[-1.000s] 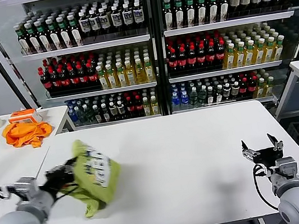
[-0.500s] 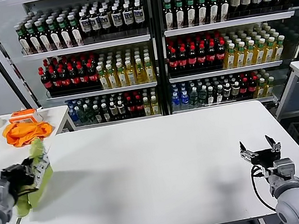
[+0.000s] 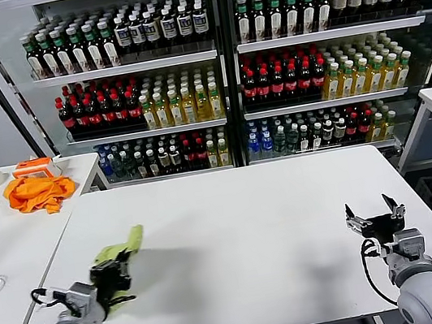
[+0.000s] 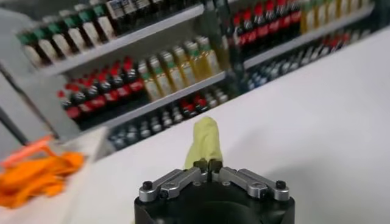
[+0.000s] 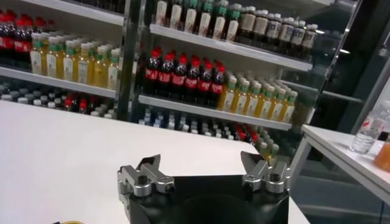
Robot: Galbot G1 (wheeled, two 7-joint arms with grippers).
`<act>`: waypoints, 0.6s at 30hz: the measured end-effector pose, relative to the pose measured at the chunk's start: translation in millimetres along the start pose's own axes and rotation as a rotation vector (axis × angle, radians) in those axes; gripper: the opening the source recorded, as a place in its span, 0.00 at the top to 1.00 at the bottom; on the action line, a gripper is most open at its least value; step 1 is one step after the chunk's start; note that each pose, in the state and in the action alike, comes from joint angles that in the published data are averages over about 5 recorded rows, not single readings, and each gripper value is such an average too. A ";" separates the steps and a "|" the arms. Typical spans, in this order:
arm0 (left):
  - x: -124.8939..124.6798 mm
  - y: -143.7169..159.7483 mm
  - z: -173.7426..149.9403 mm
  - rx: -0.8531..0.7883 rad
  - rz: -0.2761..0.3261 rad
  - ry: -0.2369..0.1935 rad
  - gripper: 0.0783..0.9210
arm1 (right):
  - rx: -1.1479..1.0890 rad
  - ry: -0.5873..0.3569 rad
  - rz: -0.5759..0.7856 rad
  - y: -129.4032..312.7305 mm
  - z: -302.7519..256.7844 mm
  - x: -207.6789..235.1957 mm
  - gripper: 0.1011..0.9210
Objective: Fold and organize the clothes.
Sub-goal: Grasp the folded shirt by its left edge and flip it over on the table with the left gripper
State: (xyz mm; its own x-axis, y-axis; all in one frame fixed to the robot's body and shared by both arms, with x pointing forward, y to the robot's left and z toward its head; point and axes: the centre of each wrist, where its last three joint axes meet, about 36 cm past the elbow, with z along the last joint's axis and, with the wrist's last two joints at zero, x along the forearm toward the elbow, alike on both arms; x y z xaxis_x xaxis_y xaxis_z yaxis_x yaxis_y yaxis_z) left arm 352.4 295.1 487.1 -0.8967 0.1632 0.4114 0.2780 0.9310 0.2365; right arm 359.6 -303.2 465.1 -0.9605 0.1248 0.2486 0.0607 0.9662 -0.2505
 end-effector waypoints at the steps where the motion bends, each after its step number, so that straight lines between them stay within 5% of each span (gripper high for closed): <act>1: -2.1 -5.0 -1.6 0.031 0.018 -0.007 0.99 | 0.001 0.000 -0.002 0.8 -0.3 0.6 0.12; 8: -19.5 -34.6 -10.7 0.223 0.123 -0.032 0.99 | 0.009 -0.007 0.005 1.4 -3.6 3.0 0.12; 18: -48.0 -66.0 -27.8 0.395 0.194 -0.041 0.99 | 0.008 -0.002 0.015 4.4 -3.6 5.4 0.12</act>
State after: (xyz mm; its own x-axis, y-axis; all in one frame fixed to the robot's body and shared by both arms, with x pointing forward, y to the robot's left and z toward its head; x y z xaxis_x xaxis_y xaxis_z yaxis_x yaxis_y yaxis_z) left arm 386.7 216.7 476.2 -0.8561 0.3531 0.3773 0.2969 0.9337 -0.2002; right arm 355.7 -297.5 468.7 -0.9601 0.1392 0.2426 0.0734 0.9624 -0.2616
